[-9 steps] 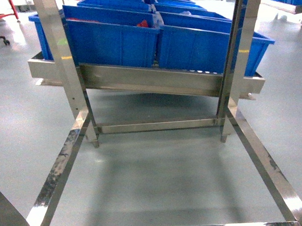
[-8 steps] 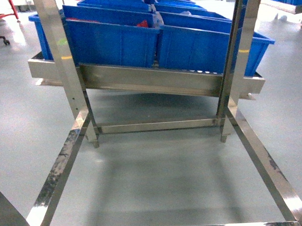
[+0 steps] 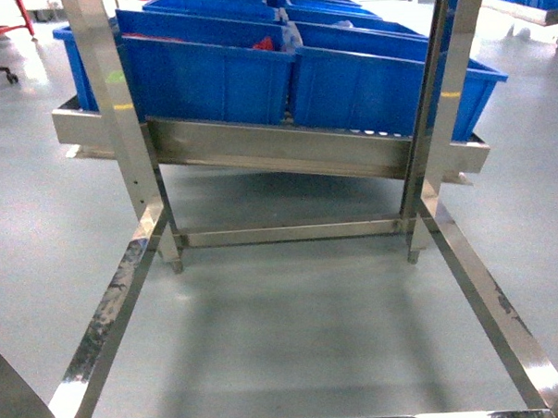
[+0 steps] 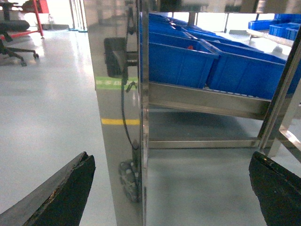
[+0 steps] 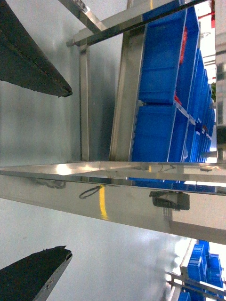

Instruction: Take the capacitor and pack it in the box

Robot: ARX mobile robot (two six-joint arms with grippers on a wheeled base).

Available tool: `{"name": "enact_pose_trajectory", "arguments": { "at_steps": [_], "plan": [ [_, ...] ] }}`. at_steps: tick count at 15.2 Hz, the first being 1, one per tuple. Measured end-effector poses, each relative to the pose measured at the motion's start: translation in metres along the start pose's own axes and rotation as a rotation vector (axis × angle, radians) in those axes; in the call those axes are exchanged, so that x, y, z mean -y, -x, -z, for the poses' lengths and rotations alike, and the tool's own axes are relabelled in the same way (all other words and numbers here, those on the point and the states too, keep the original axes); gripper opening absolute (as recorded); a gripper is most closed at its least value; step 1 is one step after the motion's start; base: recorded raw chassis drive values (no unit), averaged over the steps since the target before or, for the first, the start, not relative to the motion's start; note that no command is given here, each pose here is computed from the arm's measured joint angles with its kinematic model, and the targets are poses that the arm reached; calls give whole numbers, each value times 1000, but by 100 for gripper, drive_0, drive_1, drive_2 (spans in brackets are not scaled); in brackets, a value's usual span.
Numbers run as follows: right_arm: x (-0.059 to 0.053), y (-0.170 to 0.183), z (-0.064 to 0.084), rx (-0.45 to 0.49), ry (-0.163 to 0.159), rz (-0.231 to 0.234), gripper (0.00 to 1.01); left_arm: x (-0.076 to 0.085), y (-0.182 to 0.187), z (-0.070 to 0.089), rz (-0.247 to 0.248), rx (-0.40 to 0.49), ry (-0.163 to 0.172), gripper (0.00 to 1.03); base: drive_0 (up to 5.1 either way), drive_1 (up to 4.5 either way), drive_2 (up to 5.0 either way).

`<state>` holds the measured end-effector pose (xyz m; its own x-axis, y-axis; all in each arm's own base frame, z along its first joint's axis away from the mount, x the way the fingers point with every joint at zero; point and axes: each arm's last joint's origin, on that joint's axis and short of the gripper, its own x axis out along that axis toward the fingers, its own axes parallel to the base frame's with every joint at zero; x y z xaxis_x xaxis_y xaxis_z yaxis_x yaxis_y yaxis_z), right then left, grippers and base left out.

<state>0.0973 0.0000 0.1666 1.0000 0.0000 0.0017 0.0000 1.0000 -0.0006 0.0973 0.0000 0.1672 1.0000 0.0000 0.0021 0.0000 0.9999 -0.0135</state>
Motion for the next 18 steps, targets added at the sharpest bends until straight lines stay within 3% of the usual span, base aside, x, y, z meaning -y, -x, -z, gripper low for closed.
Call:
{"name": "enact_pose_trajectory", "arguments": {
  "at_steps": [18],
  "plan": [
    [0,0,0,0,0,0,98,0,0,0,-1,-3,0,98,0,0,0]
  ]
}}
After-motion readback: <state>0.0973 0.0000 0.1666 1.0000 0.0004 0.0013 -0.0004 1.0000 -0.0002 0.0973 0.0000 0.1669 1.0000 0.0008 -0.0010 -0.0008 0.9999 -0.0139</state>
